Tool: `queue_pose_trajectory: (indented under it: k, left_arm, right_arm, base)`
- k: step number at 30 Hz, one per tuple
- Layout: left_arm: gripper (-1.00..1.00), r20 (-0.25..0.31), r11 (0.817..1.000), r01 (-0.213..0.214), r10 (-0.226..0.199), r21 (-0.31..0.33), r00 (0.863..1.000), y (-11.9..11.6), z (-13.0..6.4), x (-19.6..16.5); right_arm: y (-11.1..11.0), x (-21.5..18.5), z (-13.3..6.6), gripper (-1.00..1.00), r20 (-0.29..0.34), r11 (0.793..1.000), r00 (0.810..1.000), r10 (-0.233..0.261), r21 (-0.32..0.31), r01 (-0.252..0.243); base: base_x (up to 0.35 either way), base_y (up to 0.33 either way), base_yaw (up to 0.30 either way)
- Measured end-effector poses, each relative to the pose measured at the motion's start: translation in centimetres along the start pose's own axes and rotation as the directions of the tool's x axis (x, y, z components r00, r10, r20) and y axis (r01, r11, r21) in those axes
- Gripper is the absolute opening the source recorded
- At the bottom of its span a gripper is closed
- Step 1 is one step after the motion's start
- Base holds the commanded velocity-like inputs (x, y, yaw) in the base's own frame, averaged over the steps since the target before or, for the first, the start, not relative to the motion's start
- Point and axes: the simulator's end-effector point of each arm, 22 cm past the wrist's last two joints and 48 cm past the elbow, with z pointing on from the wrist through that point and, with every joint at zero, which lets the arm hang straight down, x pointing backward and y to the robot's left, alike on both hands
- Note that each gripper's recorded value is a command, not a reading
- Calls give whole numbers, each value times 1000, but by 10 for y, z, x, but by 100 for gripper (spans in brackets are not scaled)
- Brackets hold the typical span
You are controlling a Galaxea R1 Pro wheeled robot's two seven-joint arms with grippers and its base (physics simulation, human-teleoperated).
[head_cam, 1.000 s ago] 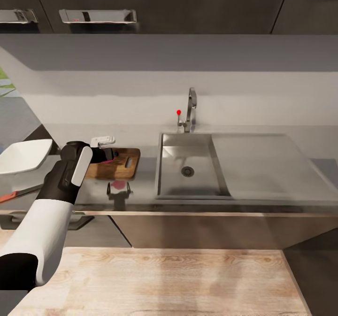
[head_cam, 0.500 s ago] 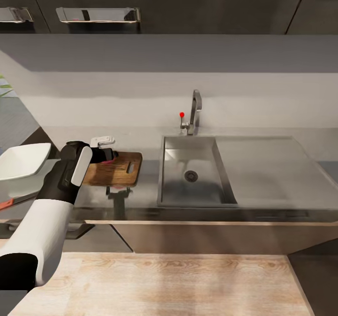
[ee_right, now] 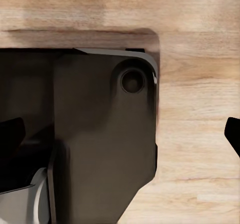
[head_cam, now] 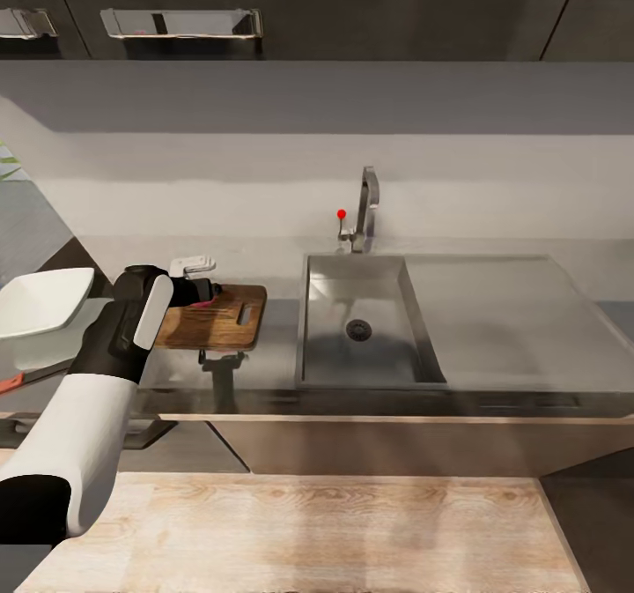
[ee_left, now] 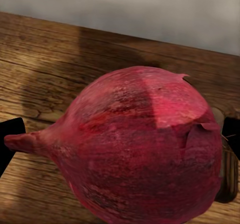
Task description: In the kitchen, take the Vidalia onion out of the sink, dice it on the chopping board with the paring knife, put the diced onion into the bowl on the countertop, then place both the paring knife and the chopping board into the sink.
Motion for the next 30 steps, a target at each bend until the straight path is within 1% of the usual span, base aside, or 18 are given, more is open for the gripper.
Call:
queue_pose_trajectory:
  k: [20, 30]
  left_arm:
    - [-100, -30, 1000, -1, 1, -6, 1000, 2, 17, 15]
    - [-100, -32, 1000, -2, 1, -6, 999, 3, 18, 16]
  right_arm:
    - [0, 12, -1, 100, -30, 1000, 1000, 0, 0, 0]
    - [1, 13, -1, 100, -33, 1000, 999, -2, -3, 2]
  base:
    - [0, 0, 0]
    - [0, 0, 0]
